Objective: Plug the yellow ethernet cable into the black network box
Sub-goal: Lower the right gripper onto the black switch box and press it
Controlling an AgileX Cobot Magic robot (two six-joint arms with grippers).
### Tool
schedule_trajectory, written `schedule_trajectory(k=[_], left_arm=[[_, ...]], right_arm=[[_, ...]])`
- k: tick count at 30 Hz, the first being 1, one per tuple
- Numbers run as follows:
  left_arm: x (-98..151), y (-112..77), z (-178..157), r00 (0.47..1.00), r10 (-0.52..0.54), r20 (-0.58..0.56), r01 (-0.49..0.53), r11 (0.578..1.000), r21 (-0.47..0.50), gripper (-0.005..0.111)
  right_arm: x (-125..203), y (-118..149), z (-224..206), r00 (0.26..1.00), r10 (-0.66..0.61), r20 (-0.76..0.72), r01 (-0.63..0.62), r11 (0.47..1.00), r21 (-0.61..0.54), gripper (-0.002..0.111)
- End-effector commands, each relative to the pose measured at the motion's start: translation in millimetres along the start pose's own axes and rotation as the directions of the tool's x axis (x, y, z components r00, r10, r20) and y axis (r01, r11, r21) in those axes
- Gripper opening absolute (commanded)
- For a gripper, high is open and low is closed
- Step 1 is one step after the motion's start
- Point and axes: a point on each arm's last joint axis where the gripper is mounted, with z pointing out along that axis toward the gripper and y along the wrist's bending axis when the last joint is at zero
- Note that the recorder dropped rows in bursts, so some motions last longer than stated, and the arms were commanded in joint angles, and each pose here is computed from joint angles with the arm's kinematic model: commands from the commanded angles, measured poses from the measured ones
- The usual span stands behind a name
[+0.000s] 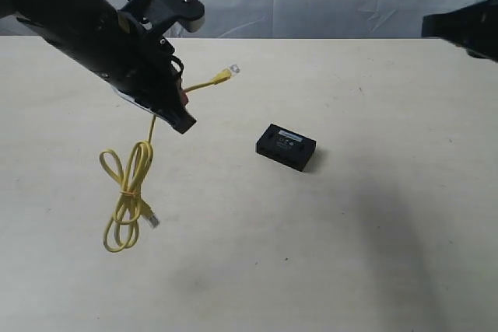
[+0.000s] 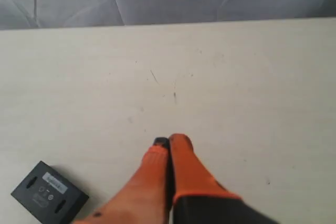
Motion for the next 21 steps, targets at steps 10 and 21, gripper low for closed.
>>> schedule_trajectory(k=[10,21], left_arm=[[4.6,4.4,47.0,0.999,-0.037,-0.021,0.037,0.999,0.001,0.000],[21.3,31.7,51.0,0.982,-0.175,-0.074,0.173,0.984,-0.033,0.000]], right_arm=[[24.1,51.3,112.1,0.948,-0.137,-0.288,0.104,0.986,-0.128,-0.001],[2.8,114.2,176.5,0.850,-0.333,-0.409,0.217,0.927,-0.305,-0.001]])
